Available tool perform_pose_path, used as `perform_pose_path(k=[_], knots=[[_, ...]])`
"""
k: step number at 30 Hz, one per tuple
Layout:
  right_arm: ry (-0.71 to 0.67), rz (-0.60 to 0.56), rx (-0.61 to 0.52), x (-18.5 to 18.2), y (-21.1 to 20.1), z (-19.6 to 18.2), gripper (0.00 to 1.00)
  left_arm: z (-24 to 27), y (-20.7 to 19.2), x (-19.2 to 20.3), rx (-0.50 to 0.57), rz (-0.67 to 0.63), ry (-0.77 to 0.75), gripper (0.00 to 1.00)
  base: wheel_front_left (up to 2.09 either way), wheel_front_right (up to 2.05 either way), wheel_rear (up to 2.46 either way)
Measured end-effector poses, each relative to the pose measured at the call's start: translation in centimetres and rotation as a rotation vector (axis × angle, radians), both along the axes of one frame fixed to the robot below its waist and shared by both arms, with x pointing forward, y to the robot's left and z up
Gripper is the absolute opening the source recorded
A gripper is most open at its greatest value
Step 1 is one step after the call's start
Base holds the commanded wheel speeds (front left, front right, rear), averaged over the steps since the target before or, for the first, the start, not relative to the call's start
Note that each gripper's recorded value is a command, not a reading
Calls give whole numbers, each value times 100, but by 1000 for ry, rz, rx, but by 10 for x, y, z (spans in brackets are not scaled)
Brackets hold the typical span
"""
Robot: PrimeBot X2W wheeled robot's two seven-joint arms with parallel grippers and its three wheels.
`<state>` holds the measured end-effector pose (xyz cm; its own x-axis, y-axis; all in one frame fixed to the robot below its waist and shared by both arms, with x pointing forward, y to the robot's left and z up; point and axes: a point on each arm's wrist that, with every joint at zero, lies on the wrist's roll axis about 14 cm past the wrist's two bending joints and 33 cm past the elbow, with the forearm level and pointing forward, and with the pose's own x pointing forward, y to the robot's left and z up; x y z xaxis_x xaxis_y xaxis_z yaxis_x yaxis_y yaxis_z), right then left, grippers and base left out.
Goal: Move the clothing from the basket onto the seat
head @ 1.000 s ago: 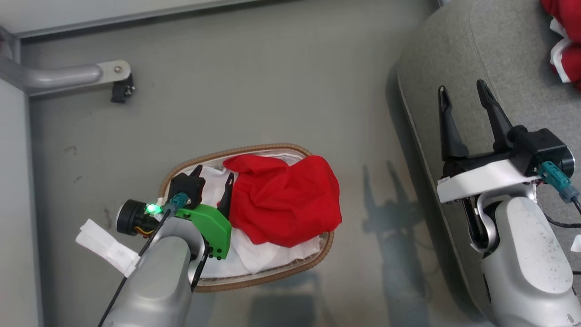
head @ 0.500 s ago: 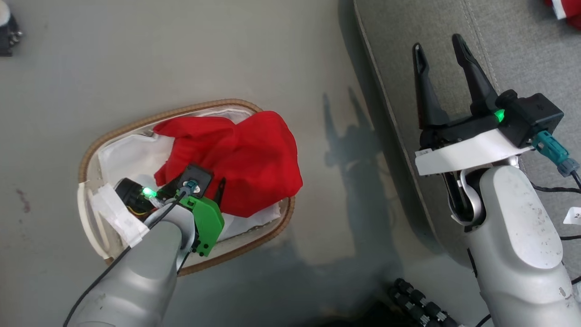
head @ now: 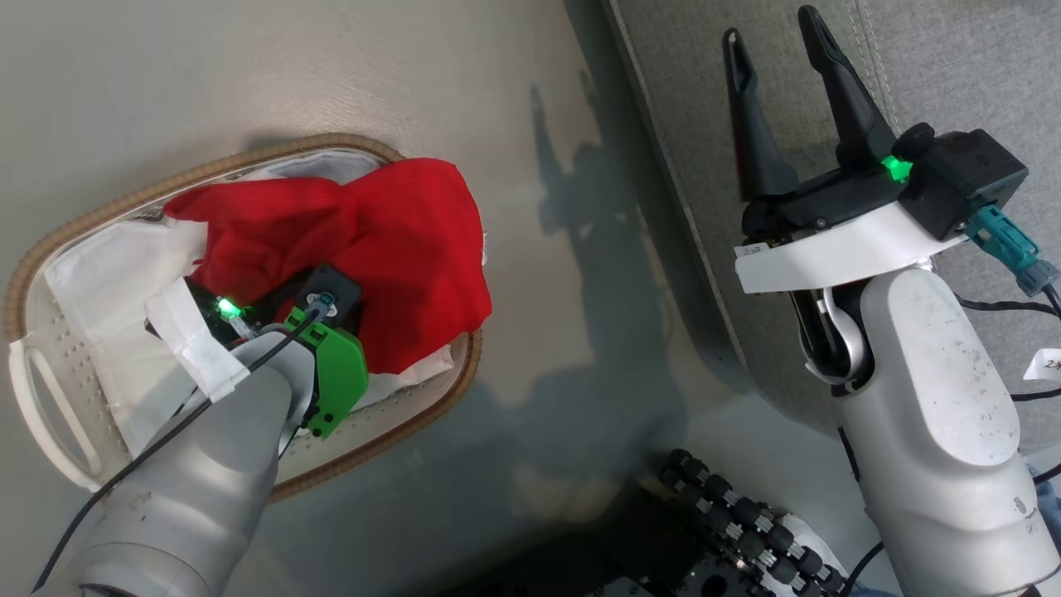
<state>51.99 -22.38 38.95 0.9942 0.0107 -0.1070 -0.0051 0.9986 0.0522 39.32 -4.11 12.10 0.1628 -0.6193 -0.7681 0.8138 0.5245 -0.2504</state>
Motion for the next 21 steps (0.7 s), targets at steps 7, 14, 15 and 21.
perform_pose_path(k=[7, 14, 15, 21], knots=[[24, 5, -14, 0, -1, -10, 100, -17, -2, -8, 28, -38, 40, 0, 0, 0, 0], [25, 10, -17, 0, 1, -9, 100, -10, -1, -6, 14, -14, 35, 0, 0, 0, 0], [23, 11, -17, -1, 1, -8, 100, -8, -1, -5, 8, -5, 31, 0, 0, 0, 0], [21, 4, -35, -8, 0, 0, 100, 19, -7, -9, -59, 38, 1, 0, 0, 0, 0]])
